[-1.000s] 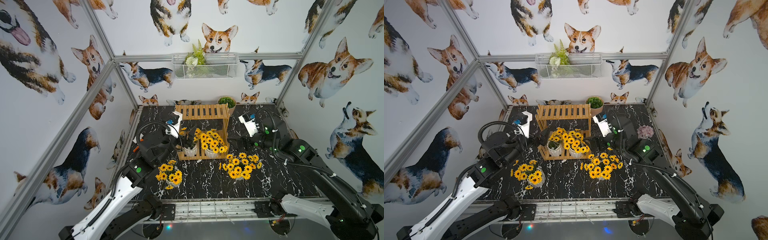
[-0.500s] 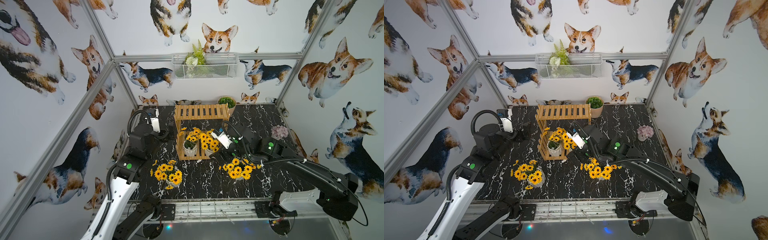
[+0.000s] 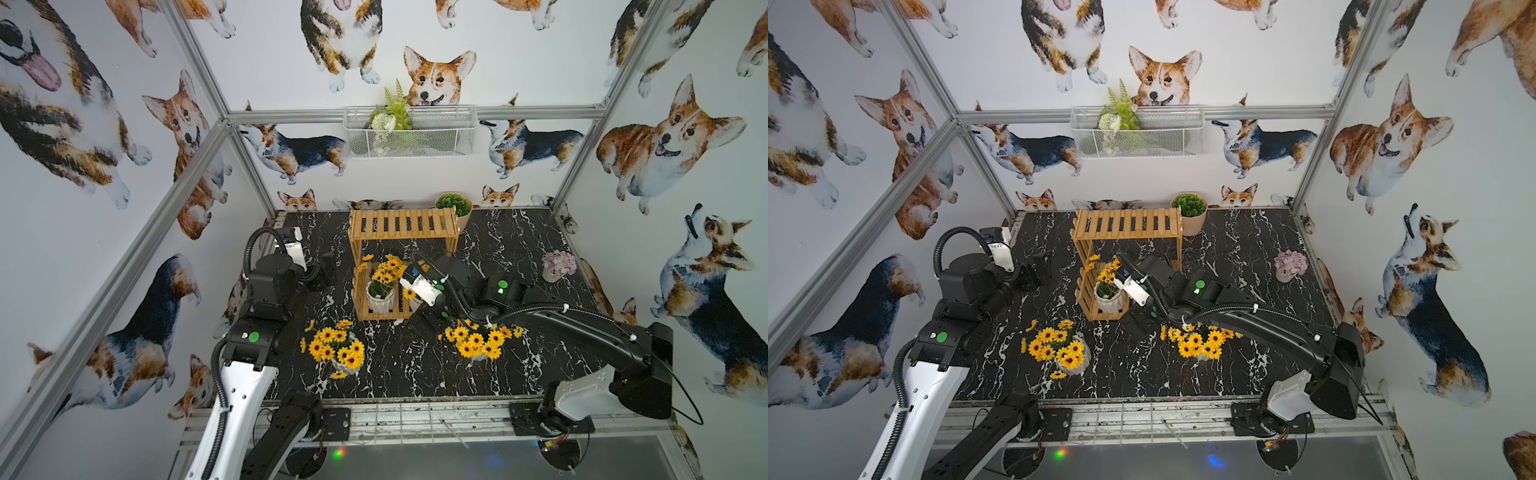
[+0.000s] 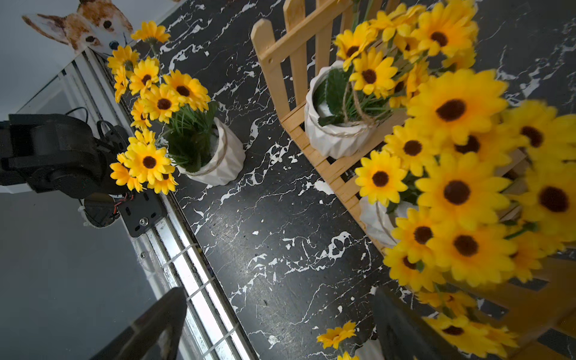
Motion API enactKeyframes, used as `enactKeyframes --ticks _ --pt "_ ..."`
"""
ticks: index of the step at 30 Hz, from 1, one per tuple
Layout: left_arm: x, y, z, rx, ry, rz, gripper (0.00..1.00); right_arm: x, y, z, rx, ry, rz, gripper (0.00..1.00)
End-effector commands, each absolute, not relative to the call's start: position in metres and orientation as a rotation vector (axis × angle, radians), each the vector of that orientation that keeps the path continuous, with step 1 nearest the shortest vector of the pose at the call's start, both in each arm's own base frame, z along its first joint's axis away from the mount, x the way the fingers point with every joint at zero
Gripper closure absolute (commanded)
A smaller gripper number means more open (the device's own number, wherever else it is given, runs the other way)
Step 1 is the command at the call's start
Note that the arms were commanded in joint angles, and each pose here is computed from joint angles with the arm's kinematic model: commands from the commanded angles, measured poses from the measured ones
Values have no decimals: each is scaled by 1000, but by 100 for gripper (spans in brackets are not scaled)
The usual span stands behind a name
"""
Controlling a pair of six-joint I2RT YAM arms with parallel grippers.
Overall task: Take the sunflower pots off the shelves
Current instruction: Pick up the sunflower pot from the shelf.
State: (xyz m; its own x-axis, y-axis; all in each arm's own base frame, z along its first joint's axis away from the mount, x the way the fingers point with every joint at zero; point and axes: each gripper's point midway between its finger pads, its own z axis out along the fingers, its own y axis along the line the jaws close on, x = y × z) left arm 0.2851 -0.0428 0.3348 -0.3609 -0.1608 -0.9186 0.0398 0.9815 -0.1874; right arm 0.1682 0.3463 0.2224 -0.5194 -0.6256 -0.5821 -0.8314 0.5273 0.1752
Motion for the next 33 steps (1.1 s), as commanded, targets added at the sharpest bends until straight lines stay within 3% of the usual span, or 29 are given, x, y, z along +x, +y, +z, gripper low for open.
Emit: enactKeyframes --ticks 1,15,33 --pt "283 -43 334 -87 1930 -224 0 161 352 216 -1196 2365 649 6" --pt "278 -37 337 -99 1904 -205 0 165 368 183 -1222 2472 649 9" --pt "279 -33 339 -99 1886 -182 0 209 353 156 -1148 2564 584 14"
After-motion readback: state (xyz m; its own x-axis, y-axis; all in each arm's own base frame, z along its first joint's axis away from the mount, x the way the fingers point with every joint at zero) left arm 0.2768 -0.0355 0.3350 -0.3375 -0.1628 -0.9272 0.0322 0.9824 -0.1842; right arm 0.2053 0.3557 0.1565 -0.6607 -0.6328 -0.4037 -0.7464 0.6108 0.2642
